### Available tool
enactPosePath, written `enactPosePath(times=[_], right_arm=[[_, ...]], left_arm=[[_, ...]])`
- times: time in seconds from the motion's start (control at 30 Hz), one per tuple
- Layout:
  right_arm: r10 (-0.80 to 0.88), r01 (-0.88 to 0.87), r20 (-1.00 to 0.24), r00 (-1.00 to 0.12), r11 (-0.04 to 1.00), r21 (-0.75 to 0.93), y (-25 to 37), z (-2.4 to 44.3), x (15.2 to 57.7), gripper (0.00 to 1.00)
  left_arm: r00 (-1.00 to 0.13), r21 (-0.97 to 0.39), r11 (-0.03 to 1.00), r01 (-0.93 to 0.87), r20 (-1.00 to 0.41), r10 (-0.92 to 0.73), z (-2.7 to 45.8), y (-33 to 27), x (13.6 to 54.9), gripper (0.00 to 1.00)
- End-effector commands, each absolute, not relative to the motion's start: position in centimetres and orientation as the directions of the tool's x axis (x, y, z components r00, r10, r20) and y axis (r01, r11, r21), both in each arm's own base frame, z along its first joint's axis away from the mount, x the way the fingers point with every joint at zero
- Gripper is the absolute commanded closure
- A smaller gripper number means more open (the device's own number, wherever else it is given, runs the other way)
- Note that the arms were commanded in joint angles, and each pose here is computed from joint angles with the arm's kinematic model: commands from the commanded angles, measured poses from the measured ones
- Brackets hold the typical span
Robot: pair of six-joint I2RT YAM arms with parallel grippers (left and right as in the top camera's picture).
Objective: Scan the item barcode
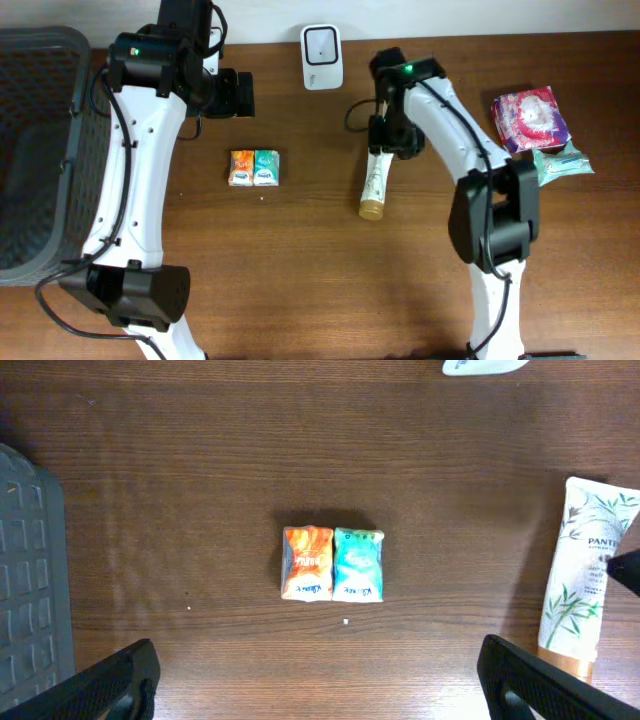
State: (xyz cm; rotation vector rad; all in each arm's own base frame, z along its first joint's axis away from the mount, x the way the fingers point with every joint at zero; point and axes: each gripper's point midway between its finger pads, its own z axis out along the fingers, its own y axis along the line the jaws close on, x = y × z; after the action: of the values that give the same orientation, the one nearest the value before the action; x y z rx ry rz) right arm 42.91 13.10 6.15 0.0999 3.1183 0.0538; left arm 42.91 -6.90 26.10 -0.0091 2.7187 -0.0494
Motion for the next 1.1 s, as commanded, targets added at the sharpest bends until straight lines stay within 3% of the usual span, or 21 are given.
enactPosePath(times=[0.0, 0.1, 0.13, 0.17, 0.23, 0.33, 0.57, 0.77, 0.87, 0.93, 0.97, 1.07], right_arm=[[-0.042, -0.046, -0.052, -0.998, 0.996, 0.076, 14.4, 8.0, 42.5, 0.40], [-0.056, -0.061, -0.033, -0.998, 0.980, 0.187, 16.0, 8.3, 42.2, 0.39], [-0.092, -0.099, -0.037, -0.995, 0.955, 0.281, 17.2, 8.7, 42.2, 0.36], [-0.095, -0.101, -0.036, -0.995, 0.937, 0.334, 17.6, 9.0, 42.3, 0.22], [-0.064, -0.069, -0.025, -0.998, 0.931, 0.359, 16.6, 9.1, 42.6, 0.20], [-0.006, 0.004, 0.026, -1.000, 0.926, 0.377, 14.2, 9.2, 42.3, 0.07], [-0.003, 0.034, 0.095, -0.996, 0.922, 0.386, 12.1, 4.9, 40.6, 0.06], [-0.009, 0.033, 0.069, -0.998, 0.805, 0.593, 14.2, 2.0, 40.1, 0.08], [-0.013, 0.020, 0.049, -0.999, 0.776, 0.630, 14.8, 1.0, 39.9, 0.43], [-0.015, 0.015, 0.041, -0.999, 0.775, 0.632, 14.9, 1.0, 40.1, 0.58], [-0.015, 0.011, 0.036, -0.999, 0.775, 0.632, 14.9, 1.0, 40.2, 0.73], [-0.010, 0.020, 0.045, -0.999, 0.779, 0.627, 14.8, 1.7, 40.4, 0.94]], left_arm=[[-0.907, -0.031, 1.000, -0.005, -0.422, -0.017, 26.5, -6.6, 43.0, 0.01], [-0.906, -0.031, 1.000, -0.005, -0.422, -0.017, 26.5, -6.6, 43.0, 0.01], [-0.907, -0.031, 1.000, -0.005, -0.422, -0.017, 26.5, -6.6, 43.0, 0.01], [-0.907, -0.031, 1.000, -0.005, -0.422, -0.017, 26.5, -6.6, 43.0, 0.01], [-0.907, -0.031, 1.000, -0.005, -0.422, -0.017, 26.5, -6.6, 43.0, 0.01], [-0.907, -0.031, 1.000, -0.005, -0.422, -0.017, 26.5, -6.6, 43.0, 0.01], [-0.907, -0.031, 1.000, -0.005, -0.422, -0.017, 26.5, -6.6, 43.0, 0.01], [-0.907, -0.031, 1.000, -0.005, -0.422, -0.017, 26.5, -6.6, 43.0, 0.01], [-0.907, -0.031, 1.000, -0.005, -0.422, -0.017, 26.5, -6.6, 43.0, 0.01], [-0.907, -0.031, 1.000, -0.005, -0.422, -0.017, 26.5, -6.6, 43.0, 0.01], [-0.906, -0.031, 1.000, -0.005, -0.422, -0.017, 26.5, -6.6, 43.0, 0.01], [-0.906, -0.031, 1.000, -0.005, -0.422, -0.017, 26.5, -6.6, 43.0, 0.01]])
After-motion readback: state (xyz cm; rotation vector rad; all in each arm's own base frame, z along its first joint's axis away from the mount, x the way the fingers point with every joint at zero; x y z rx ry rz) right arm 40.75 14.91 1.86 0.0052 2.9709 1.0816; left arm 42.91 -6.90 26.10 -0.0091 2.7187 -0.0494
